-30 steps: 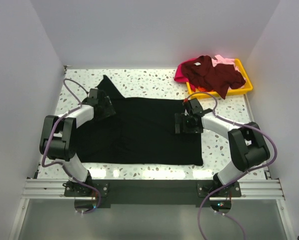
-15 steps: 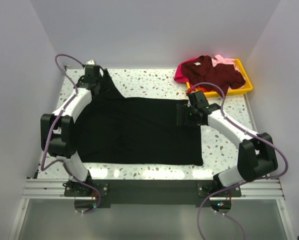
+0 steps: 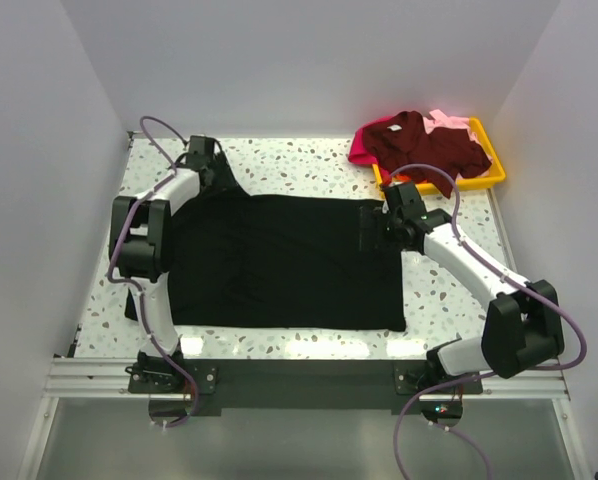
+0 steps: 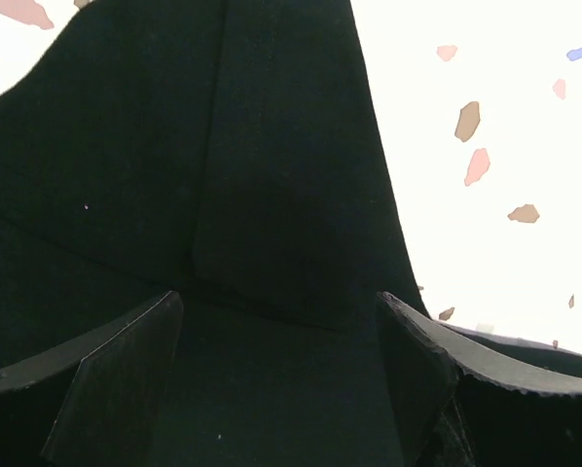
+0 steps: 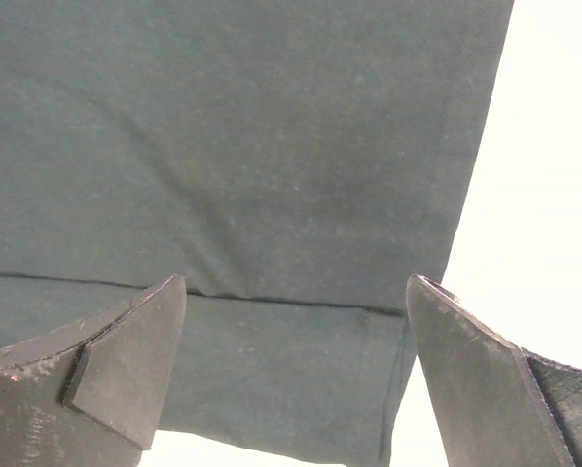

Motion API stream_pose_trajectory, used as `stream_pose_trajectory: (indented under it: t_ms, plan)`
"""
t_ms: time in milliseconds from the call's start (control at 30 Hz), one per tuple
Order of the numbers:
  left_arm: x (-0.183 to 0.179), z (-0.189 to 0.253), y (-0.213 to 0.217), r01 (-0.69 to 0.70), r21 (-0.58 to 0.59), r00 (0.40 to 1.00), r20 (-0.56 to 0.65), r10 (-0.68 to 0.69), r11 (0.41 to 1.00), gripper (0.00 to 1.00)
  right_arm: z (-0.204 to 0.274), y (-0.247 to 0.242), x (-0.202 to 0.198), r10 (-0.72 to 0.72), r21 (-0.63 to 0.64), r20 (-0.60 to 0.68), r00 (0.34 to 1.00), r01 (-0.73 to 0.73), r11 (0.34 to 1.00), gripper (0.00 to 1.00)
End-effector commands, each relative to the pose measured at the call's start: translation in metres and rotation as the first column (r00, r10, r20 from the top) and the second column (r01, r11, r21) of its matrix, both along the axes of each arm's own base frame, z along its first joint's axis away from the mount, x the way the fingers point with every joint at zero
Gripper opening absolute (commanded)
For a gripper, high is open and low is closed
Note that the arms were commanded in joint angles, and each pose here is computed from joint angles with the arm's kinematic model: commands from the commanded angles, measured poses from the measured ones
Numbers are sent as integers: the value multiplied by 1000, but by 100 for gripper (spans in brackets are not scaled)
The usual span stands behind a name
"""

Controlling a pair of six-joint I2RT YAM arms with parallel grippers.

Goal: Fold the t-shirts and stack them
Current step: Fold the tshirt

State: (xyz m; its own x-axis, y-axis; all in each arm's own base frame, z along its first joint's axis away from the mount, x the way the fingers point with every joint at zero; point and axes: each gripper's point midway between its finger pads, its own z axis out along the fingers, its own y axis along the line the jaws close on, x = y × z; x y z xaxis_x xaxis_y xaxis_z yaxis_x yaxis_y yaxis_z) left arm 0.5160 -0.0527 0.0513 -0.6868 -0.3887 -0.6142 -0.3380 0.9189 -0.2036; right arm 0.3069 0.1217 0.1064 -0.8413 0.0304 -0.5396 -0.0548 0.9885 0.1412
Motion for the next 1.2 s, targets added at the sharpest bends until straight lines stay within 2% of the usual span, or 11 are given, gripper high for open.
stream_pose_trajectory:
  t_ms: [0,233,500,800,967,1000,1067,1100,1167]
  plan:
    - [23,21,7,-26,10,996,80,26,1000,84,0,-10,-4,-14,-20,8,1000,14,1000,99]
    - [20,6,10,-44,30,998,45,43,999,74,-12,-16,-14,-21,-21,-21,1000,21,1000,99]
    - [18,-4,15,-60,45,998,20,59,997,69,-16,-22,-19,-33,-27,-29,999,32,999,99]
    - [17,-9,19,-66,50,998,9,66,997,41,-20,-29,-23,-55,-32,-35,998,53,998,99]
    - [16,-9,19,-63,44,998,8,62,997,20,-25,-30,-24,-57,-32,-46,997,55,998,99]
    - [15,-11,18,-59,43,998,5,59,997,13,-25,-31,-22,-60,-31,-44,997,58,998,99]
    - [14,-11,17,-56,37,998,-1,56,998,7,-26,-35,-17,-93,-17,-40,995,93,996,99]
    - [13,-10,17,-55,34,998,1,55,998,1,-23,-34,-11,-111,5,-21,994,111,994,98]
    - [11,-5,15,-54,19,999,8,54,998,0,-21,-41,0,-147,20,-1,989,147,989,99]
